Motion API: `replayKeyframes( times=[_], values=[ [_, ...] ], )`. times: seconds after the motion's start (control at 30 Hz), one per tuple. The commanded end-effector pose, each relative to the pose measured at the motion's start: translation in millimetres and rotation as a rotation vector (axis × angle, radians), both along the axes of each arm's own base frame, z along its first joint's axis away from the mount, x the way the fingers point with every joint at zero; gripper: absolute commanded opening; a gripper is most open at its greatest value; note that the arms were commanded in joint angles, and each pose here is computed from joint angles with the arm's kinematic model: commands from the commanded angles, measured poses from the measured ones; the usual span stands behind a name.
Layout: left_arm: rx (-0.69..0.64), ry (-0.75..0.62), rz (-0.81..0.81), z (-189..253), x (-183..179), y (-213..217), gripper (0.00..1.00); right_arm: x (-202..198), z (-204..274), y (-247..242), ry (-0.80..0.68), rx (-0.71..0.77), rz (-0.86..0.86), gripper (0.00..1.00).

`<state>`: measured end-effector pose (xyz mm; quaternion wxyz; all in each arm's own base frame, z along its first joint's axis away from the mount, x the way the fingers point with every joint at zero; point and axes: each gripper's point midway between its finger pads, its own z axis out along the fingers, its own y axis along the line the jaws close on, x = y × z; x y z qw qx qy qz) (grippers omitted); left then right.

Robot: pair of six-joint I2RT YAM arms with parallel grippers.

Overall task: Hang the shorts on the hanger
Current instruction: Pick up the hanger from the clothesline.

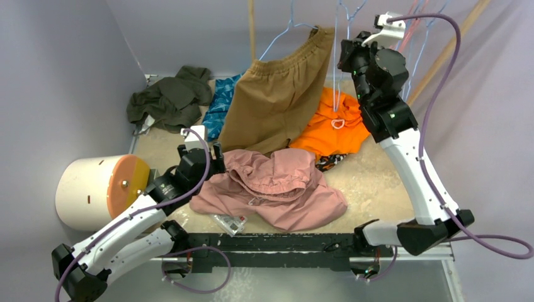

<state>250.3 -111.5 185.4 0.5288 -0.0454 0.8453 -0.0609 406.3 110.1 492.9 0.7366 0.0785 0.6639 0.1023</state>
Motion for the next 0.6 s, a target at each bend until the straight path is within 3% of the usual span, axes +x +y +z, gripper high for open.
replayKeyframes(
  times=[0.0, 0.17, 0.37, 0.57],
  values=[
    [-0.032, -0.059, 0.004, 22.2, 8.3, -3.7, 0.73, -19.9, 34.8, 1.1, -0.125, 0.001, 0.053, 0.00],
    [-0.028, -0.071, 0.029, 25.1, 7.5, 2.4, 0.72, -47.2, 26.7, -0.4, -0.117, -0.005, 0.107, 0.00],
    [-0.029, -0.112, 0.087, 35.3, 6.5, 15.8, 0.70, -103.1, -23.3, -3.4, -0.018, -0.008, 0.212, 0.00],
    [-0.076, -0.193, 0.130, 58.5, -1.5, 31.4, 0.69, -170.1, -40.2, 26.0, -0.006, -0.030, 0.512, 0.00]
  ],
)
